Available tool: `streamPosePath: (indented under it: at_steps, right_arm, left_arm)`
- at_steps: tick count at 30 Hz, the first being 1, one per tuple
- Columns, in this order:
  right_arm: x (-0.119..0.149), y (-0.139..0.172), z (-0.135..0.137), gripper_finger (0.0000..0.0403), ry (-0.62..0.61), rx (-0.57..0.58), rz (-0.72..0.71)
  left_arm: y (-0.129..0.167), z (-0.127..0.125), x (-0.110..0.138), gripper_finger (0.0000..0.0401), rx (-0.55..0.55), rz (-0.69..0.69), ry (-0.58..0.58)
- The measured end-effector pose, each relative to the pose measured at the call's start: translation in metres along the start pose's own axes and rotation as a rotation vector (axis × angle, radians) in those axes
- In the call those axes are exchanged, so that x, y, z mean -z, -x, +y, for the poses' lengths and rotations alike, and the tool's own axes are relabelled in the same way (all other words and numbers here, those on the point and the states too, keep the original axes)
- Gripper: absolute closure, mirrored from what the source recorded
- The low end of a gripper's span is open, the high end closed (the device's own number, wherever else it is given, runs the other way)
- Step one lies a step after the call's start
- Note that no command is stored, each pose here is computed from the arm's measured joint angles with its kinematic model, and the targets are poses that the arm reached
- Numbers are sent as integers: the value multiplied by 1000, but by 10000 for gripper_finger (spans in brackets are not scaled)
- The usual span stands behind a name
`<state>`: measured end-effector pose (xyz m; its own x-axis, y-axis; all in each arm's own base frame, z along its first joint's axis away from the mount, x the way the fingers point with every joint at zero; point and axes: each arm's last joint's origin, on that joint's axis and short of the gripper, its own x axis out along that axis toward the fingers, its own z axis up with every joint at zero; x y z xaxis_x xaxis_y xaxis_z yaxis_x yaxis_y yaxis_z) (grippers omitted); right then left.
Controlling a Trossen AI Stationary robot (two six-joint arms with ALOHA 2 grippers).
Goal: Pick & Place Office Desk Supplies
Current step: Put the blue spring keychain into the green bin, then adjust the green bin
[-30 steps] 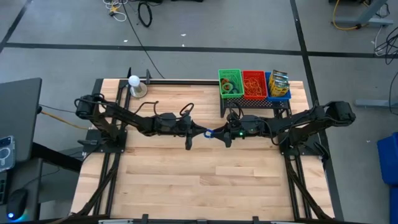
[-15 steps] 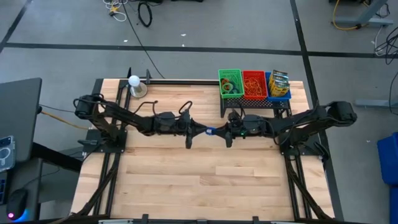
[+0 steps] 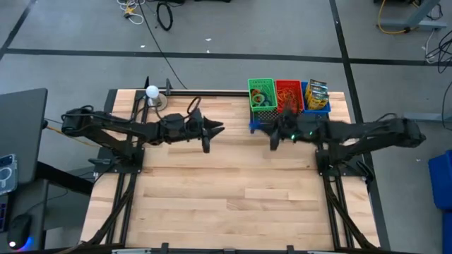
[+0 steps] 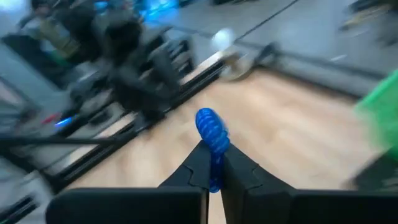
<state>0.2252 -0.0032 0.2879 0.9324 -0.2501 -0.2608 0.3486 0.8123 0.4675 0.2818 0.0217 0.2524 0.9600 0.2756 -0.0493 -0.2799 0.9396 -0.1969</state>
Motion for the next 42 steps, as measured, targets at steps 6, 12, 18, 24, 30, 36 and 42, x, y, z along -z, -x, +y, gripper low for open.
streamPosePath:
  at_steps: [6,12,18,24,30,36,42]
  right_arm:
    - [-66,17,-5,386,77,323,-34]
    - [-106,-3,-41,386,103,597,127]
    - [-111,-34,-79,386,70,706,348]
    - [-107,-46,-97,353,28,754,453]
    - [-106,-44,-98,311,28,761,470]
    - [-112,-43,-104,314,50,781,437]
    - [-128,-47,-128,381,83,795,352]
  left_arm:
    - [9,6,22,363,16,3,46]
    - [34,20,59,394,6,-49,153]
    - [44,26,73,392,1,-30,186]
    - [44,26,75,386,-4,-12,194]
    - [44,26,75,386,-7,-5,192]
    - [44,27,77,385,-12,13,188]
    - [44,27,79,385,-19,33,183]
